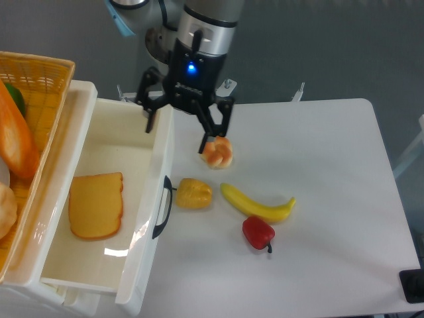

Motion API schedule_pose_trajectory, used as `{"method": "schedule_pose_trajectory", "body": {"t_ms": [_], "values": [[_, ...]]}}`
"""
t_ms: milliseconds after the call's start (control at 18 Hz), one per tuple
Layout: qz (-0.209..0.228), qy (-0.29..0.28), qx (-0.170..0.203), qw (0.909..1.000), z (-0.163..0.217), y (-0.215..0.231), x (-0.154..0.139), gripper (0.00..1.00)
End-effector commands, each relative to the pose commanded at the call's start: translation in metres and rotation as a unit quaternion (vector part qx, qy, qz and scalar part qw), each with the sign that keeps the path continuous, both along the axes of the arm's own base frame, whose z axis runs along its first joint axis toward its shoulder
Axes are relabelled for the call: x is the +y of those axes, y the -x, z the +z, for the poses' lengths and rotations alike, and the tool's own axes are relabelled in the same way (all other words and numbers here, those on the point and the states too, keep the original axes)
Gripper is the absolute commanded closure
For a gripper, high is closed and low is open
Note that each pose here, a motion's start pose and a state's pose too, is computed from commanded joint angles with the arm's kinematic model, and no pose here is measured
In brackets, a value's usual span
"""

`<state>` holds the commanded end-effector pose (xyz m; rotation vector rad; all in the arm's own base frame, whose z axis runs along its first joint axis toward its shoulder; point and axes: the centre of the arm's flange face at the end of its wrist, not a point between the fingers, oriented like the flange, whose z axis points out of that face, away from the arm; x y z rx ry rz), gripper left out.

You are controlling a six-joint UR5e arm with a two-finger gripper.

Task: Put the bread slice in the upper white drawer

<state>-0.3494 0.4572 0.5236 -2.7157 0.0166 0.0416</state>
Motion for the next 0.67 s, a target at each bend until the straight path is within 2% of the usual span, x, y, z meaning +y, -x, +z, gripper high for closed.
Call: {"method": "schedule_pose_trajectory", "body": {"t_ms": [111,222,556,667], "values": [[-0.031,0.058,0.044,0.9968,-0.016,0.012,-0.002,0.00],[-0.062,0.089,0.065,0.9920,-0.027,0.018,-0.005,0.00],[-0.090,0.158,0.085,0.9796,-0.059,0.040,-0.006,0.00],[-0.093,0.163,0.087,0.9783,-0.069,0.047,-0.002,0.00]]}}
